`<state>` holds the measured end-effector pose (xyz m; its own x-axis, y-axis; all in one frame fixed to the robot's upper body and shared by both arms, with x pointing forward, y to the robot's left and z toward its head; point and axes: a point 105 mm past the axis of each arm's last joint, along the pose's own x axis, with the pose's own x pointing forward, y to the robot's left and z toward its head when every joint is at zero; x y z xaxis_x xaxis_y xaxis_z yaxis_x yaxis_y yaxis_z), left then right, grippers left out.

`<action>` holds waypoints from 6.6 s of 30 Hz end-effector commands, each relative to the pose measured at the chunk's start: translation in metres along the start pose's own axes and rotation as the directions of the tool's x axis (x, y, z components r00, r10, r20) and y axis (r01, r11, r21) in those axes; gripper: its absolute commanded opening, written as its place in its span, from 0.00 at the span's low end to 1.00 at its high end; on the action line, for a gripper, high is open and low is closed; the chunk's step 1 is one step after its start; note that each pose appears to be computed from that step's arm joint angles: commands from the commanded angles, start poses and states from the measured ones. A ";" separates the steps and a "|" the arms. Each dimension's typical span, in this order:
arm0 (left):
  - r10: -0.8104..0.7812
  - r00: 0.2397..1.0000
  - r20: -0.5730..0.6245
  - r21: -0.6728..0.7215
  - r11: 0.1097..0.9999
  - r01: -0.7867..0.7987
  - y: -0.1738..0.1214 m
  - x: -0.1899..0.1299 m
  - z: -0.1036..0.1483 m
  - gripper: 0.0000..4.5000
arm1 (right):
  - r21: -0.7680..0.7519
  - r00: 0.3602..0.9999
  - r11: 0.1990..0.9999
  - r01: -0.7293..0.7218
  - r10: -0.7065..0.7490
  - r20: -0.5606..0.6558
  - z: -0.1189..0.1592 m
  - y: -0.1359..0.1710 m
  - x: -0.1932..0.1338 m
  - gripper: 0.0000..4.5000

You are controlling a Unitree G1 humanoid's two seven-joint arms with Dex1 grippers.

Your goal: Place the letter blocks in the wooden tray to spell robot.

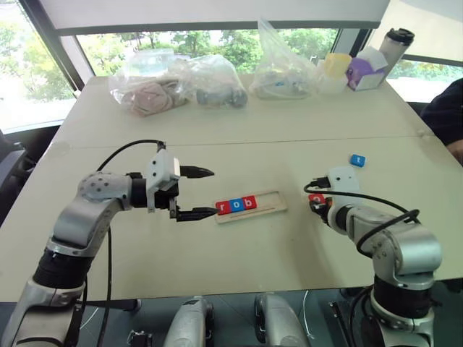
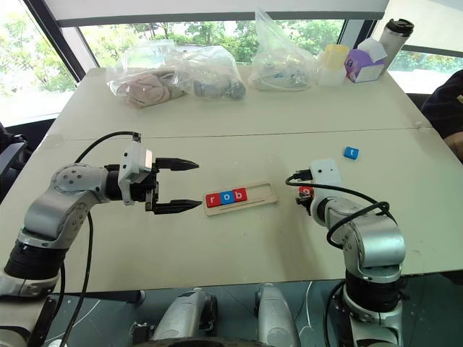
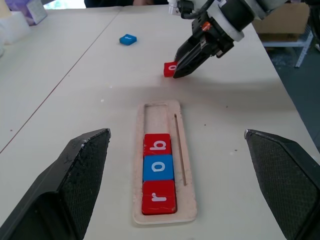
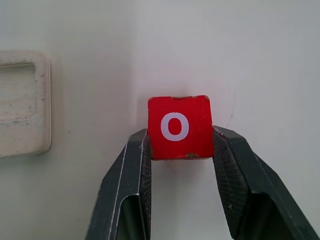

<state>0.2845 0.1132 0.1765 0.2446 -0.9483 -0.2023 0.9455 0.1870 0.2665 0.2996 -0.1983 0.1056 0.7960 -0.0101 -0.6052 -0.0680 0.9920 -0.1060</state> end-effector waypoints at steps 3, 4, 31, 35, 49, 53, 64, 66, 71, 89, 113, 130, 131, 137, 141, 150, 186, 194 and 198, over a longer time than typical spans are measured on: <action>-0.057 0.997 -0.060 0.077 0.995 0.062 -0.012 -0.004 -0.001 1.00 | -0.020 0.999 1.000 0.019 -0.018 0.042 0.011 -0.002 0.001 0.57; -0.067 0.994 -0.085 0.093 0.993 0.075 -0.014 -0.006 -0.004 1.00 | -0.020 0.999 1.000 0.020 -0.019 0.044 0.012 -0.003 0.002 0.67; -0.109 0.987 -0.120 0.167 0.978 0.129 -0.002 -0.005 -0.001 1.00 | -0.749 0.710 0.294 -0.594 0.630 -0.315 0.037 -0.013 -0.037 0.99; -0.109 0.987 -0.120 0.166 0.978 0.129 -0.003 -0.006 0.002 1.00 | -0.776 0.724 0.256 -0.576 0.601 -0.339 0.031 -0.022 -0.016 0.99; -0.119 0.984 -0.129 0.139 0.981 0.137 -0.008 -0.009 0.003 1.00 | -0.777 0.760 0.306 -0.550 0.569 -0.314 0.033 -0.038 0.017 0.99; -0.117 0.985 -0.129 0.144 0.980 0.135 -0.008 -0.008 0.004 1.00 | -0.773 0.770 0.321 -0.548 0.554 -0.316 0.033 -0.041 0.021 0.99; -0.108 0.986 -0.125 0.151 0.980 0.126 -0.008 -0.008 0.004 1.00 | -0.763 0.790 0.337 -0.552 0.505 -0.349 0.021 -0.057 0.030 0.87; -0.106 0.987 -0.125 0.153 0.980 0.124 -0.008 -0.008 0.004 1.00 | -0.758 0.788 0.341 -0.555 0.506 -0.350 0.022 -0.056 0.030 0.72; -0.100 0.988 -0.121 0.157 0.980 0.118 -0.006 -0.007 0.005 1.00 | -0.753 0.786 0.341 -0.562 0.504 -0.358 0.023 -0.055 0.030 0.25; -0.088 0.990 -0.106 0.163 0.981 0.105 -0.004 -0.003 0.006 1.00 | -0.850 0.641 0.058 -0.523 0.684 -0.347 0.086 0.050 -0.009 0.25; -0.057 0.993 -0.102 0.156 0.985 0.072 -0.009 -0.005 0.004 1.00 | -0.833 0.614 -0.075 -0.548 0.640 -0.462 0.078 0.078 0.019 0.25; -0.057 0.992 -0.109 0.155 0.985 0.073 -0.010 -0.006 0.004 1.00 | -0.837 0.631 -0.055 -0.545 0.630 -0.453 0.076 0.075 0.027 0.25; -0.057 0.992 -0.109 0.156 0.985 0.074 -0.010 -0.006 0.004 1.00 | -0.836 0.628 -0.056 -0.546 0.633 -0.453 0.075 0.077 0.027 0.25; -0.059 0.992 -0.108 0.155 0.985 0.076 -0.010 -0.005 0.003 1.00 | -0.836 0.621 -0.047 -0.547 0.647 -0.443 0.078 0.080 0.025 0.70; -0.058 0.992 -0.108 0.154 0.985 0.075 -0.010 -0.005 0.003 1.00 | -0.835 0.625 -0.042 -0.549 0.642 -0.444 0.078 0.077 0.025 0.99; -0.057 0.993 -0.107 0.152 0.986 0.073 -0.011 -0.005 0.003 1.00 | -0.868 0.640 0.048 -0.494 0.695 -0.326 0.108 0.075 0.014 0.99; -0.068 0.992 -0.103 0.148 0.986 0.083 -0.011 -0.003 0.004 1.00 | -0.901 0.724 0.192 -0.388 0.669 -0.169 0.099 0.063 0.036 0.99; -0.071 0.992 -0.101 0.145 0.986 0.085 -0.013 -0.003 0.004 1.00 | -0.912 0.802 0.333 -0.239 0.597 0.008 0.138 0.029 0.026 0.99; -0.084 0.993 -0.087 0.129 0.987 0.095 -0.016 -0.002 0.005 1.00 | -0.836 0.829 0.509 -0.208 0.545 0.125 0.145 0.000 0.010 0.99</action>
<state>0.2731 0.1135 0.1664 0.1980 -0.9207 -0.3362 0.9369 0.0770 0.3409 0.3972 -0.1716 0.1930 0.6400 0.5480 -0.5387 -0.7549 0.3176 -0.5738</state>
